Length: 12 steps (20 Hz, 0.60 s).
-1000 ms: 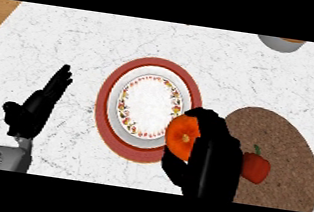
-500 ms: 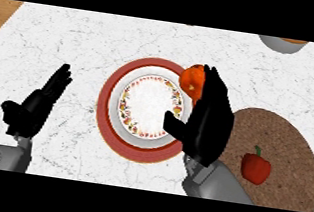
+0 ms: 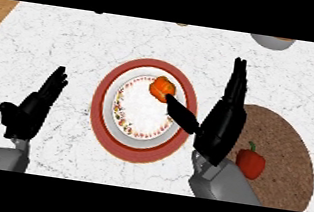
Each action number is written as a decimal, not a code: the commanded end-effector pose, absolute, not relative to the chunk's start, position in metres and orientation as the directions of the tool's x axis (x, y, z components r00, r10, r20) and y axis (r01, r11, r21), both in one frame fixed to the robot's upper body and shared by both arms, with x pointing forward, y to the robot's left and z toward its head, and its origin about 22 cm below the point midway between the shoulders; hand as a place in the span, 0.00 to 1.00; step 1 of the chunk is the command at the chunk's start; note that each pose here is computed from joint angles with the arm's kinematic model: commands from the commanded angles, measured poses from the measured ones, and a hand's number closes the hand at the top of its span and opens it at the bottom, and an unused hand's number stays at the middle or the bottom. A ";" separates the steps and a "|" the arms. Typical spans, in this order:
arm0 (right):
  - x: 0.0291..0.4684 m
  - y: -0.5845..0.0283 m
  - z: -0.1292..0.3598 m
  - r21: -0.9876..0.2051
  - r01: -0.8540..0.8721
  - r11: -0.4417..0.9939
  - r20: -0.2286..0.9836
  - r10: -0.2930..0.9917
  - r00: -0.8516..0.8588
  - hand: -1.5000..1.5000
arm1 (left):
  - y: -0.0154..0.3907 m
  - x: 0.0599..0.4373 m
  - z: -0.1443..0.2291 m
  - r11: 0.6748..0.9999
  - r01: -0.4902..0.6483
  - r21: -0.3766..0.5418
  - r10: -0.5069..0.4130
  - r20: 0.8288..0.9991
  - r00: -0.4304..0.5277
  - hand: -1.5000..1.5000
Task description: Pick the squash from the placemat and place it in the plate
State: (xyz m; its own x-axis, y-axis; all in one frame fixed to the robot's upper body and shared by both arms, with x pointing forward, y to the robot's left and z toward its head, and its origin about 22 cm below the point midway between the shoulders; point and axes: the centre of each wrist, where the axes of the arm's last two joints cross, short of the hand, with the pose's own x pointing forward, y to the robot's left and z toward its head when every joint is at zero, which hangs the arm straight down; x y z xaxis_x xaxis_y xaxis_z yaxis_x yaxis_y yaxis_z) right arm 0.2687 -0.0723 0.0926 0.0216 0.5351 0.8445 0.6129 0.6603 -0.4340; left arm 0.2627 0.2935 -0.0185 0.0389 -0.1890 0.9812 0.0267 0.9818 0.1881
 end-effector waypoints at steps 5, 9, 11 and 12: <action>0.200 -0.085 0.047 -0.182 0.683 0.708 0.963 0.270 -0.024 0.00 | 0.292 0.253 -0.019 0.982 0.000 0.187 -0.187 0.981 0.053 0.50; 0.160 -0.109 0.031 -0.218 0.647 0.731 0.952 0.304 -0.023 0.00 | 0.316 0.259 -0.027 0.982 -0.030 0.188 -0.186 0.981 0.055 0.50; 0.149 -0.118 0.009 -0.253 0.631 0.733 0.939 0.342 -0.021 0.00 | 0.299 0.233 -0.017 0.986 0.006 0.169 -0.169 0.984 0.063 0.50; 0.141 -0.119 0.020 -0.247 0.612 0.751 0.942 0.335 -0.030 0.00 | 0.281 0.257 -0.025 0.981 -0.010 0.195 -0.194 0.980 0.046 0.50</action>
State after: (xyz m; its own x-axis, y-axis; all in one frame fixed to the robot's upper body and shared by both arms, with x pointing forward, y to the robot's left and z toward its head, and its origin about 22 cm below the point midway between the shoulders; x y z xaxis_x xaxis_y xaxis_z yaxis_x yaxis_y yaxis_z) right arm 0.1695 -0.1095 0.0320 -0.0179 0.3860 0.9223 0.6064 0.7377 -0.2969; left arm 0.2502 0.3001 -0.0233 0.0532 -0.1898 0.9804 -0.0071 0.9817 0.1904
